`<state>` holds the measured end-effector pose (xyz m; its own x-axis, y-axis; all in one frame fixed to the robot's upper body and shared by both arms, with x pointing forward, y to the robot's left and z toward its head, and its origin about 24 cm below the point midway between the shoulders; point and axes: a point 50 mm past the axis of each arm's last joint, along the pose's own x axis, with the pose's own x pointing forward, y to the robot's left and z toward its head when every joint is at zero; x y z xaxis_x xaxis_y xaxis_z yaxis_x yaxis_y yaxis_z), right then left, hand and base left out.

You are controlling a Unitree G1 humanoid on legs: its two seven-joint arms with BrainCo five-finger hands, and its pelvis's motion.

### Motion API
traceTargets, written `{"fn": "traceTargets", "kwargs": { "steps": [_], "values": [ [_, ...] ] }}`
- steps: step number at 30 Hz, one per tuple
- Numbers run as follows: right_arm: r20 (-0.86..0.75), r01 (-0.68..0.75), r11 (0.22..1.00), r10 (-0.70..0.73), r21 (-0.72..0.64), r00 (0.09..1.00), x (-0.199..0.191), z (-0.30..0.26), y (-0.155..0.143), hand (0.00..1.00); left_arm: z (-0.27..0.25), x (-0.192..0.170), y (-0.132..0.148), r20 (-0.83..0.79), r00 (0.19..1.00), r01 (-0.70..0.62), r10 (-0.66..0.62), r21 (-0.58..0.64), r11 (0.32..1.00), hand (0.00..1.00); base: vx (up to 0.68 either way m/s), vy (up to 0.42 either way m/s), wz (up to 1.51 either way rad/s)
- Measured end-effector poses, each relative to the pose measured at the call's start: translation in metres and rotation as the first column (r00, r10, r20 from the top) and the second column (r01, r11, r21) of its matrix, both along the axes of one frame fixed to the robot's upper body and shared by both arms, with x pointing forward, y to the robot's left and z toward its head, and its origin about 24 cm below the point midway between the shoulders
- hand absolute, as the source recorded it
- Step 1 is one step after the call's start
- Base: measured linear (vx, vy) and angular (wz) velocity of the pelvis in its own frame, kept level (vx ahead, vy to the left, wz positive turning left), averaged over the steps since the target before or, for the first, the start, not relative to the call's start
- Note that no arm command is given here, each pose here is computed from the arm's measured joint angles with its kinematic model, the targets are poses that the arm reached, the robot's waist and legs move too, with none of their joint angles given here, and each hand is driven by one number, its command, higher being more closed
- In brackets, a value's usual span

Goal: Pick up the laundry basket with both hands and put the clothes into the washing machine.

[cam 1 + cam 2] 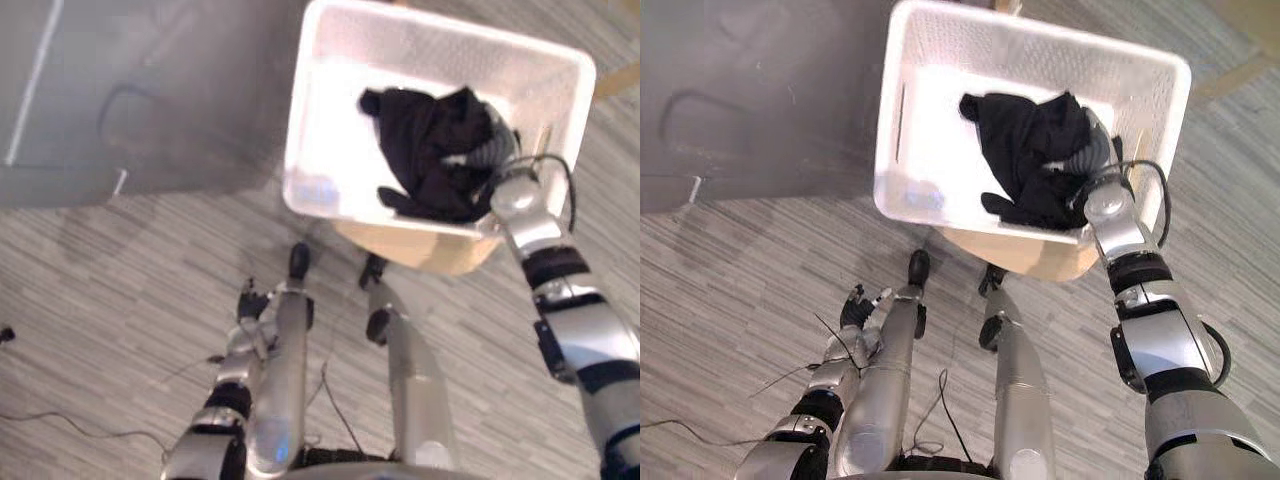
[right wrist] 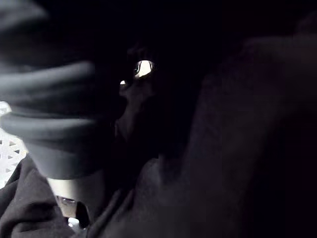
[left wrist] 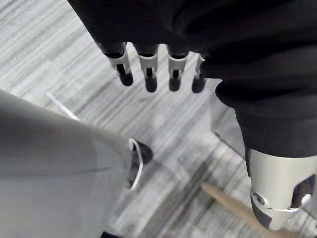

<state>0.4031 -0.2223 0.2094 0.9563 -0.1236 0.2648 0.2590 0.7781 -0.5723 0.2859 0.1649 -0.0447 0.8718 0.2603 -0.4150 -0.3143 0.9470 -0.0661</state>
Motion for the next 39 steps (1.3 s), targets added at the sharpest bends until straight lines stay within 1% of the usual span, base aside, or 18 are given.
{"fn": "traceTargets", "kwargs": {
  "steps": [1, 2, 4, 5, 8, 14, 18, 21, 22, 23, 26, 30, 32, 35, 39],
  "values": [
    [0.004, -0.003, 1.000, 0.003, 0.004, 1.000, 0.000, 0.000, 0.002, 0.00, 0.001, 0.001, 0.000, 0.006, 1.000, -0.003, 0.003, 0.000, 1.000, 0.00, -0.05, 0.040, 0.21],
    [0.044, -0.009, 1.000, 0.009, 0.008, 0.999, 0.001, 0.010, 0.005, 1.00, 0.006, 0.004, 0.000, 0.026, 1.000, -0.010, 0.010, -0.008, 1.000, 0.00, -0.04, 0.035, 0.22],
    [0.066, -0.004, 1.000, 0.002, 0.020, 0.998, 0.001, 0.017, 0.004, 1.00, 0.008, 0.006, 0.000, 0.039, 0.999, -0.019, 0.020, -0.023, 1.000, 0.00, -0.04, 0.023, 0.30],
    [0.088, 0.014, 0.999, -0.018, 0.042, 0.996, 0.000, 0.021, 0.000, 1.00, 0.010, 0.007, -0.001, 0.045, 0.999, -0.026, 0.028, -0.037, 0.999, 0.00, -0.02, 0.006, 0.37],
    [0.122, 0.051, 0.997, -0.057, 0.052, 0.991, -0.003, 0.030, -0.011, 1.00, 0.016, 0.010, -0.005, 0.077, 0.996, -0.034, 0.039, -0.065, 0.997, 0.00, -0.01, -0.008, 0.30],
    [0.119, 0.061, 0.996, -0.069, 0.069, 0.991, -0.002, 0.024, -0.009, 1.00, 0.015, 0.011, -0.008, 0.066, 0.997, -0.038, 0.043, -0.075, 0.996, 0.00, 0.02, -0.055, 0.14],
    [0.018, 0.066, 0.993, -0.068, 0.101, 0.998, -0.001, -0.013, -0.004, 1.00, 0.004, 0.005, -0.004, 0.004, 0.998, -0.065, 0.065, -0.081, 0.995, 0.00, 0.05, -0.045, 0.14],
    [-0.148, 0.099, 0.981, -0.075, 0.165, 0.986, -0.012, -0.074, -0.003, 1.00, -0.011, -0.009, 0.001, -0.064, 0.995, -0.084, 0.079, -0.075, 0.994, 0.00, 0.08, -0.032, 0.14],
    [-0.177, 0.108, 0.979, -0.077, 0.174, 0.981, -0.015, -0.084, -0.004, 1.00, -0.012, -0.010, 0.003, -0.067, 0.994, -0.088, 0.084, -0.075, 0.993, 0.00, 0.07, -0.015, 0.08],
    [-0.240, 0.143, 0.965, -0.089, 0.218, 0.967, -0.023, -0.106, -0.010, 1.00, -0.012, -0.010, 0.004, -0.070, 0.994, -0.088, 0.083, -0.071, 0.994, 0.00, 0.06, -0.006, 0.04],
    [-0.336, 0.213, 0.944, -0.122, 0.250, 0.934, -0.040, -0.137, -0.026, 1.00, -0.020, -0.019, 0.008, -0.104, 0.992, -0.081, 0.075, -0.046, 0.996, 0.00, 0.06, 0.016, -0.07],
    [-0.437, 0.343, 0.886, -0.186, 0.313, 0.880, -0.068, -0.171, -0.053, 1.00, -0.043, -0.048, 0.019, -0.209, 0.976, -0.063, 0.057, -0.021, 0.998, 0.00, 0.05, 0.034, -0.18],
    [-0.429, 0.372, 0.857, -0.203, 0.357, 0.880, -0.078, -0.175, -0.061, 1.00, -0.053, -0.060, 0.023, -0.268, 0.962, -0.049, 0.048, 0.002, 0.999, 0.00, 0.06, 0.014, -0.24],
    [-0.332, 0.307, 0.862, -0.175, 0.404, 0.927, -0.079, -0.158, -0.056, 1.00, -0.070, -0.084, 0.025, -0.362, 0.932, -0.020, 0.030, 0.029, 0.999, 0.00, 0.09, 0.016, -0.40],
    [-0.239, 0.245, 0.859, -0.149, 0.449, 0.959, -0.080, -0.142, -0.052, 1.00, -0.084, -0.107, 0.022, -0.439, 0.898, 0.001, 0.016, 0.039, 0.999, 0.00, 0.13, 0.019, -0.35]
  ]
}}
